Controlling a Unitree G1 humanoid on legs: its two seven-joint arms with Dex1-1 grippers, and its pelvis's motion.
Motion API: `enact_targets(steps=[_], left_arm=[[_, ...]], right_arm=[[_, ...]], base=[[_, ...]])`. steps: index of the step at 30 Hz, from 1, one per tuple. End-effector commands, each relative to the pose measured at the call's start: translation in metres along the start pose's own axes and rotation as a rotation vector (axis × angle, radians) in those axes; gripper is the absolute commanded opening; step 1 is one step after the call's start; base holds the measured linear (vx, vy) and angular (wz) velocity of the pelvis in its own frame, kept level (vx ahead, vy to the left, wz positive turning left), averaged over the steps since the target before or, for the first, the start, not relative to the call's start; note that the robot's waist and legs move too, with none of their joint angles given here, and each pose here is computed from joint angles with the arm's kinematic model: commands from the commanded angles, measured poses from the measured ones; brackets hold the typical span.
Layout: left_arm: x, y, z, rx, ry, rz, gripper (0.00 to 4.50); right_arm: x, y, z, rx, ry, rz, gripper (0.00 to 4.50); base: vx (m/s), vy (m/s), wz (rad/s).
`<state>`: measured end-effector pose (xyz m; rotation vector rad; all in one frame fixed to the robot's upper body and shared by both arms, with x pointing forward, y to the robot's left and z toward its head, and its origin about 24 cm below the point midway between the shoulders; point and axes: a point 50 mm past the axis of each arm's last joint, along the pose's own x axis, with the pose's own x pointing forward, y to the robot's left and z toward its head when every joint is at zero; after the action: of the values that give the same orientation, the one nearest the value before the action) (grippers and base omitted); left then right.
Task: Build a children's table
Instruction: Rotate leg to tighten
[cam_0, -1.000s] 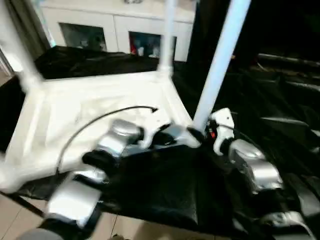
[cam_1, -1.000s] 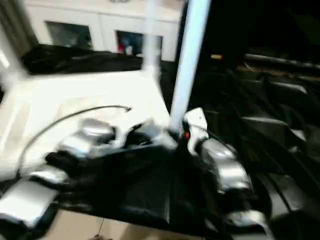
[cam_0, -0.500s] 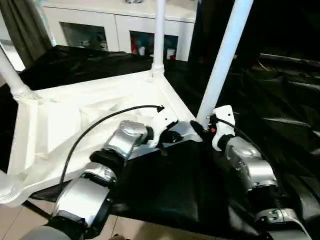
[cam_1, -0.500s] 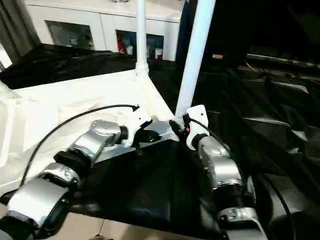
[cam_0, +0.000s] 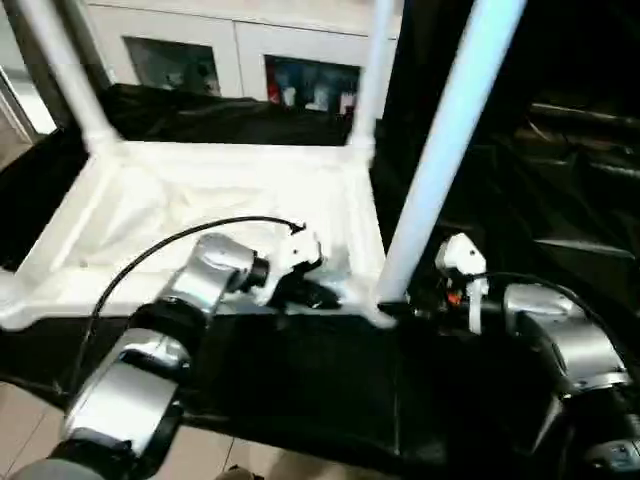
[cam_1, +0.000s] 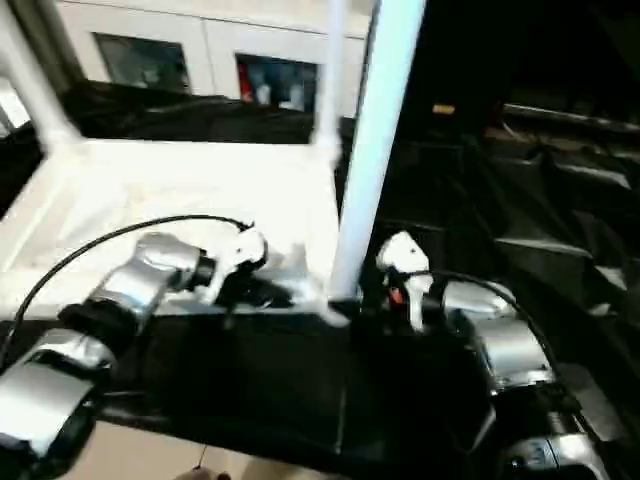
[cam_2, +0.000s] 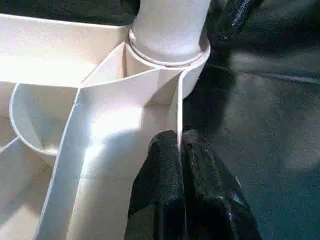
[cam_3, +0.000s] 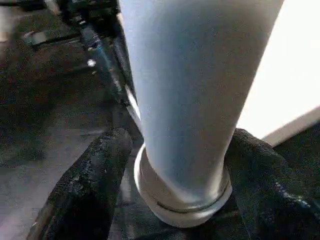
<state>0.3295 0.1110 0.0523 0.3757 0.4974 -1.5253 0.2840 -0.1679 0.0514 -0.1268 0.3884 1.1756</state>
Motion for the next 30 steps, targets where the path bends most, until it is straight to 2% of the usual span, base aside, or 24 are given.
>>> enact_targets(steps=[1, 3, 14, 20, 23, 25, 26, 27, 29, 30], left_arm=[[0.006, -0.006, -0.007, -0.02, 0.027, -0.056, 0.0], [0.003, -0.008, -0.008, -0.022, 0.03, -0.076, 0.0], [0.001, -0.009, -0.006, -0.015, 0.022, -0.085, 0.0], [0.003, -0.008, -0.005, -0.01, 0.016, -0.061, 0.0], [0.006, -0.001, -0.003, -0.016, 0.018, 0.041, 0.0], [0.011, 0.007, 0.0, -0.033, 0.011, 0.16, 0.0], [0.016, 0.014, 0.005, -0.053, -0.007, 0.263, 0.0], [0.018, 0.016, 0.006, -0.061, -0.014, 0.294, 0.0], [0.028, 0.02, 0.013, -0.099, -0.044, 0.366, 0.0], [0.028, 0.02, 0.014, -0.101, -0.045, 0.369, 0.0]], right_arm=[[0.008, 0.01, -0.002, -0.004, 0.023, 0.111, 3.12], [0.007, 0.01, -0.002, -0.004, 0.025, 0.124, 3.12], [0.011, 0.014, -0.005, 0.005, 0.042, 0.15, 2.18], [0.015, 0.019, -0.008, 0.025, 0.02, 0.152, 2.07], [0.02, 0.015, -0.011, 0.04, -0.001, 0.052, 2.06], [0.026, 0.002, -0.014, 0.06, -0.011, -0.14, 2.05], [0.032, -0.009, -0.016, 0.101, -0.028, -0.304, 2.05], [0.033, -0.012, -0.017, 0.121, -0.036, -0.349, 2.04], [0.04, -0.02, -0.019, 0.215, -0.067, -0.501, 2.01], [0.04, -0.02, -0.019, 0.221, -0.068, -0.51, 2.0]], base=[[0.0, 0.0, 0.0], [0.0, 0.0, 0.0], [0.0, 0.0, 0.0], [0.0, 0.0, 0.0], [0.0, 0.0, 0.0], [0.0, 0.0, 0.0], [0.0, 0.0, 0.0], [-0.06, 0.011, -0.07], [-0.058, 0.017, -0.09], [0.0, 0.0, 0.0]])
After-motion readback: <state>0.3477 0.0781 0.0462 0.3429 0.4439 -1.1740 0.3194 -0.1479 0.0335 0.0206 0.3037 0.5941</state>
